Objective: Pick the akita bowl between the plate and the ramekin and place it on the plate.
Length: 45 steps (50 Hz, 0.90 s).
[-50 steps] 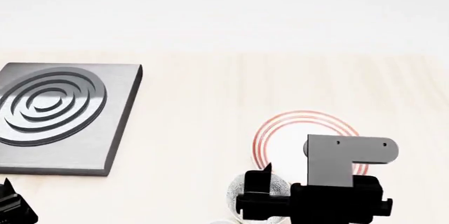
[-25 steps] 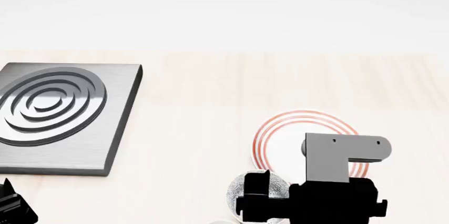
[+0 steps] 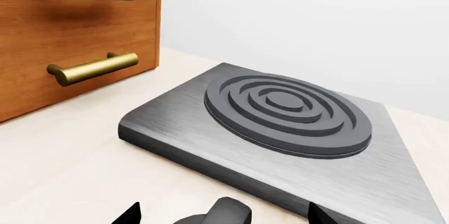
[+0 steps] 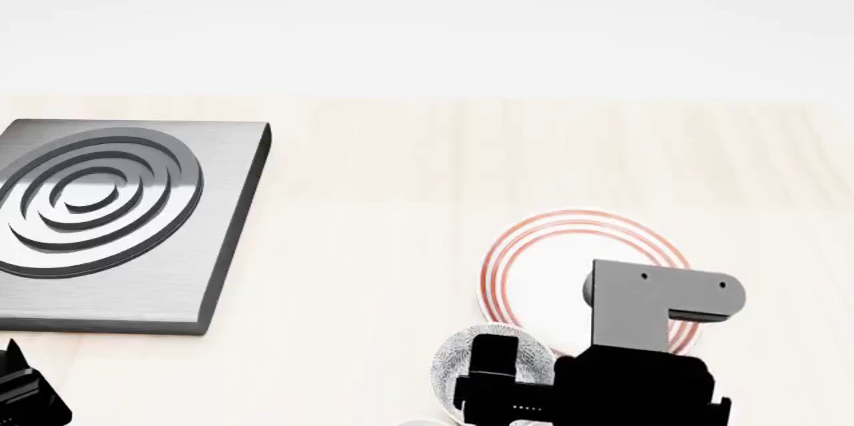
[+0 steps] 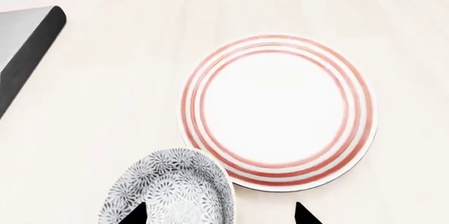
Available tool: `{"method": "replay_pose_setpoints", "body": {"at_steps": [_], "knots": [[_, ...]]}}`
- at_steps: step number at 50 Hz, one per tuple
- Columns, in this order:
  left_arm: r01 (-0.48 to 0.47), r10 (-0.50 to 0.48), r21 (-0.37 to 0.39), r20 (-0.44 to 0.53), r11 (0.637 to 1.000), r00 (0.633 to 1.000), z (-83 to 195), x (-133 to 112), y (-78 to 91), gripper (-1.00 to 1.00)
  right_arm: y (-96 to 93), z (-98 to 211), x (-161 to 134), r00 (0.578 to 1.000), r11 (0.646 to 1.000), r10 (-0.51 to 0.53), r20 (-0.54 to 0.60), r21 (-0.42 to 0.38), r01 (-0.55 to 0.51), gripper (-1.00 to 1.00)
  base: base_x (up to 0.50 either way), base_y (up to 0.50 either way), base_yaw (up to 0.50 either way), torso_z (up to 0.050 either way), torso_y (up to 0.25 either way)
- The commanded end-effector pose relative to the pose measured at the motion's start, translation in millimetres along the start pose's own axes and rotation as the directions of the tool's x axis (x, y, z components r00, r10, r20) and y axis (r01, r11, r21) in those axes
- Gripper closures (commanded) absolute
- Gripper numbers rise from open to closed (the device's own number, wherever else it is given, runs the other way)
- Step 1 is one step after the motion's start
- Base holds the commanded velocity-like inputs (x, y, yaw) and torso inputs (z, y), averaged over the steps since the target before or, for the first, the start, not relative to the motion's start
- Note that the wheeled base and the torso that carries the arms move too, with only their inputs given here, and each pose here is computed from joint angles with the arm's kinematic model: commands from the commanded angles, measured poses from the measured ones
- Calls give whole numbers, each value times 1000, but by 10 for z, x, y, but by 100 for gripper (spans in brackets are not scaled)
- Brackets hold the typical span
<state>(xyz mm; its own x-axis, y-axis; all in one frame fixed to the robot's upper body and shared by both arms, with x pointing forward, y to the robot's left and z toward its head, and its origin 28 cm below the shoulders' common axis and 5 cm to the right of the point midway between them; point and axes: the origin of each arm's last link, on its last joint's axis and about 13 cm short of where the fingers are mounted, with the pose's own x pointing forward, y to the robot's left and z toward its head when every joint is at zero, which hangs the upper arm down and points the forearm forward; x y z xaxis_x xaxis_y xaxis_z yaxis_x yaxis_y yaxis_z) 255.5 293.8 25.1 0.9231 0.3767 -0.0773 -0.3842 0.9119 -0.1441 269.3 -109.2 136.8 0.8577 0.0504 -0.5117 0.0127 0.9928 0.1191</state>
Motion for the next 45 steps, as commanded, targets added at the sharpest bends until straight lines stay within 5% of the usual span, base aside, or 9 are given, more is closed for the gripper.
{"method": "replay_pose_setpoints", "body": {"at_steps": [1, 45], "knots": [[0, 0, 0, 0, 1000, 1000, -3, 2, 0, -100, -17, -20, 58, 1000, 1000, 8, -24, 23, -8, -100, 0, 0, 0, 0, 0], [-1, 1, -1, -1, 1000, 1000, -14, 13, -1, -100, -84, -118, 315, 993, 995, 21, -116, 102, -9, -100, 0, 0, 0, 0, 0]]}}
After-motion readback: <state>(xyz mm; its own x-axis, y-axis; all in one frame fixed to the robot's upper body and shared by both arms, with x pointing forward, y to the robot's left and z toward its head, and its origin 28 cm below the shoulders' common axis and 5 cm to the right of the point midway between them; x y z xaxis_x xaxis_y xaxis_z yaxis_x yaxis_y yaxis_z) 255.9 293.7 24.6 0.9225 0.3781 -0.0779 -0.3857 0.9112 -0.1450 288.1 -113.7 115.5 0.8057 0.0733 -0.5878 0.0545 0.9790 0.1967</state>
